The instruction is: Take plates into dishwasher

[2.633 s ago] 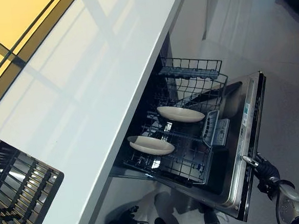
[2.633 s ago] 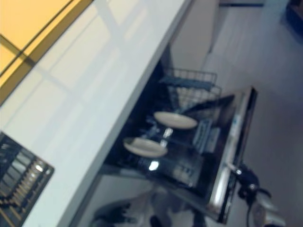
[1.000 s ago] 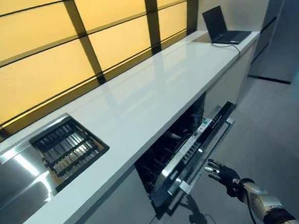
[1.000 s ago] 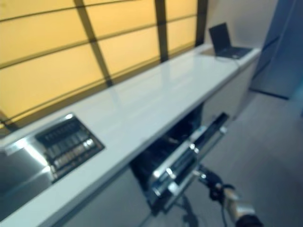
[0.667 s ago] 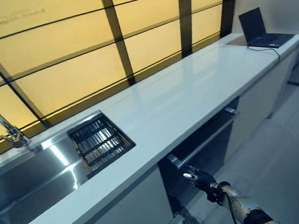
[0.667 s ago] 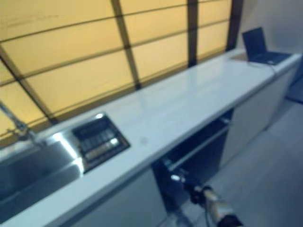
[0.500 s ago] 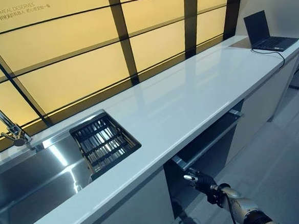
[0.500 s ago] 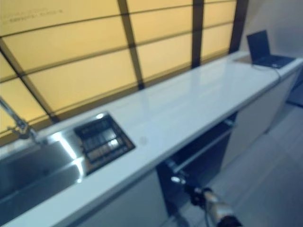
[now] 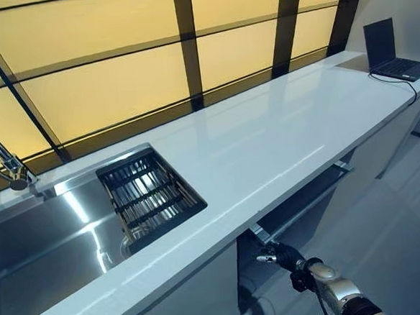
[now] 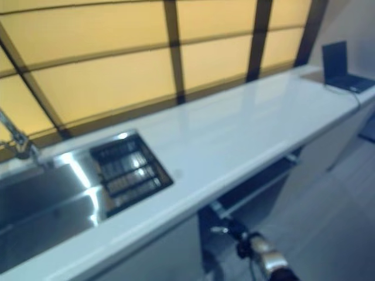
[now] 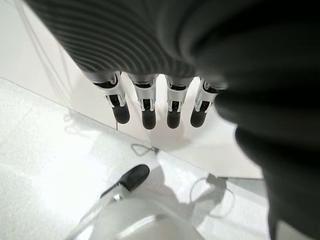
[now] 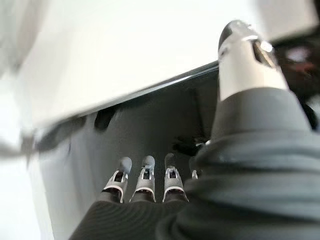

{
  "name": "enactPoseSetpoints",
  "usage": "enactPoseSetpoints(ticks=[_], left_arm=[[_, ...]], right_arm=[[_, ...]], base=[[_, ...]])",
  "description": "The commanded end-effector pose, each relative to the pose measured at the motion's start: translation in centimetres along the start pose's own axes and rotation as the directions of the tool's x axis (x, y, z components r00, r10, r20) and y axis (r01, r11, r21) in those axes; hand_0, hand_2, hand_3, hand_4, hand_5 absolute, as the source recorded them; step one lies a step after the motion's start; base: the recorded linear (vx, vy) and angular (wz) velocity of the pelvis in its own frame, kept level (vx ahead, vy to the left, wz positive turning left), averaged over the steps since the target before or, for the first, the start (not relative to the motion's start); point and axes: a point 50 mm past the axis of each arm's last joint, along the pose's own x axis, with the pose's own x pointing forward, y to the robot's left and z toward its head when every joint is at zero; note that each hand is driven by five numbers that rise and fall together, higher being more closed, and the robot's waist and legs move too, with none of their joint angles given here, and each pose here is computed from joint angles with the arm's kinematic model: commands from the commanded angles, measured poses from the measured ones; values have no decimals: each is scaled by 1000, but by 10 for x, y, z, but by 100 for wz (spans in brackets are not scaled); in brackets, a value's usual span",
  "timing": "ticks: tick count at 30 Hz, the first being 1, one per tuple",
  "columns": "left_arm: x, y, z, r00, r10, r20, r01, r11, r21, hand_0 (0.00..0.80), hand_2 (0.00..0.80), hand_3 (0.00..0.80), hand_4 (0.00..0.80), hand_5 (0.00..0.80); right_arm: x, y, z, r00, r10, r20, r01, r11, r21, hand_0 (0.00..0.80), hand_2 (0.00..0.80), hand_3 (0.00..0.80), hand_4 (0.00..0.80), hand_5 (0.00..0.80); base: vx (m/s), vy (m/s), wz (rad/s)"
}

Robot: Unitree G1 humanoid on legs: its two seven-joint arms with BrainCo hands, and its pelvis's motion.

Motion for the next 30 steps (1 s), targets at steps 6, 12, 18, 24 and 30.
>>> enactPoseSetpoints(ticks=[6,12,18,24,30], left_arm=[[-6,34,-9,987,161,-20,-162,977,-137,0,0,0,0,0],[-8,53,-6,977,211,-3,-207,957,-205,0,0,0,0,0],[-4,71,13,976,215,33,-206,964,-167,0,0,0,0,0],[0,51,20,982,172,80,-157,973,-168,0,0,0,0,0],[0,27,15,992,94,88,-81,987,-142,0,0,0,0,0]], right_arm=[[-27,0,-19,995,-72,62,77,994,-78,0,0,0,0,0],[-38,21,-57,997,-64,-42,56,985,-165,0,0,0,0,0],[-41,29,-90,977,-108,-181,84,987,-137,0,0,0,0,0],[-48,27,-105,964,-119,-237,92,988,-122,0,0,0,0,0],[-62,24,-124,933,-173,-317,158,985,-73,0,0,0,0,0]], base=[[-4,16,19],[-142,-116,39],[-274,-190,76],[-255,-180,42],[-233,-72,62]])
